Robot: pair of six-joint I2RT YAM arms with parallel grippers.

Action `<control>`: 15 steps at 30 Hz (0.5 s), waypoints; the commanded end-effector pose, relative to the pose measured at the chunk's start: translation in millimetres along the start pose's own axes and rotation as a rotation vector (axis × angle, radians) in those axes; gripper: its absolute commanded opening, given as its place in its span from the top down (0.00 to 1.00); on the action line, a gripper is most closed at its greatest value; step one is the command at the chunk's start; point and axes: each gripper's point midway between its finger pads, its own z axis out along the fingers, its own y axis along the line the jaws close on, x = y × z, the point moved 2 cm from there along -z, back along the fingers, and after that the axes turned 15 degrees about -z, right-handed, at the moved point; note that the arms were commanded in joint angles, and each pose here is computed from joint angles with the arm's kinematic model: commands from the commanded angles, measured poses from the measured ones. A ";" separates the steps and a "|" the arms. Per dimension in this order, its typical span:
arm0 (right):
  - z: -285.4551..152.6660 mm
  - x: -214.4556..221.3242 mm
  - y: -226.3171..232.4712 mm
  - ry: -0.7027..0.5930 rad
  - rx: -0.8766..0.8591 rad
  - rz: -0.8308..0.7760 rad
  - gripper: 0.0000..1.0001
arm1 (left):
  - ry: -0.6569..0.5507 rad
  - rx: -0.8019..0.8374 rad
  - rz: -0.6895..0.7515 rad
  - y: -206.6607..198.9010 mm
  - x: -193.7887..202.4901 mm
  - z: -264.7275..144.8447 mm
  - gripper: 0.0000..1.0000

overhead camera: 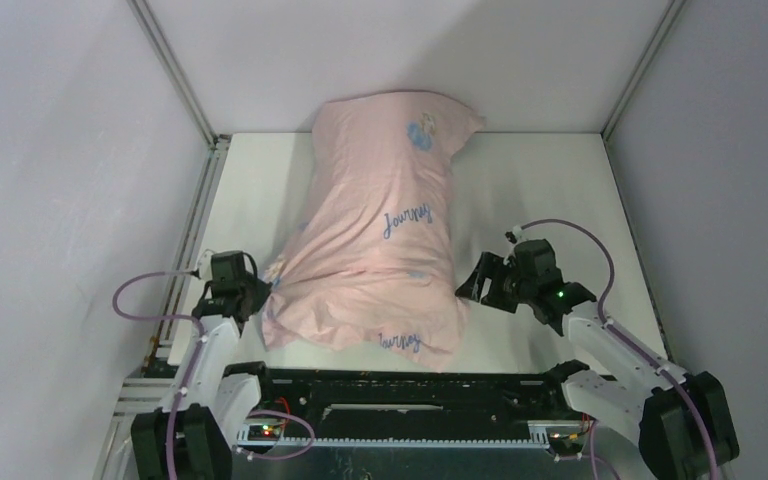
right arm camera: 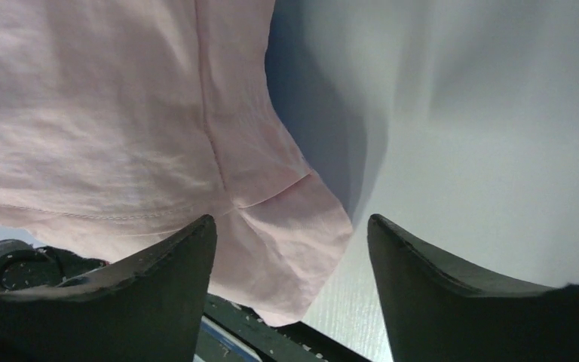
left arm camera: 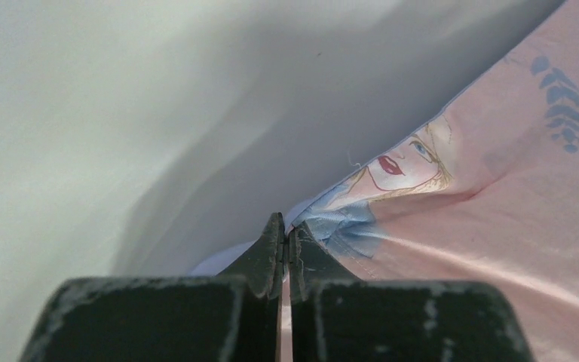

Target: Put the pillow into the pillowcase

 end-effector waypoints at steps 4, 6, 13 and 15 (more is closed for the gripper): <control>19.0 11.2 20.9 -0.005 -0.082 -0.011 0.28 | -0.114 -0.097 0.017 1.0 -34.1 6.0 1.00; 24.7 15.2 24.3 0.008 -0.101 -0.010 0.28 | -0.118 -0.102 0.011 0.1 -36.9 8.4 1.00; 43.5 27.2 48.3 0.042 -0.208 0.029 0.29 | -0.094 -0.091 0.013 0.3 -31.8 13.7 1.00; 46.3 28.1 54.5 0.042 -0.240 0.048 0.39 | -0.096 -0.096 0.018 2.2 -31.6 14.2 1.00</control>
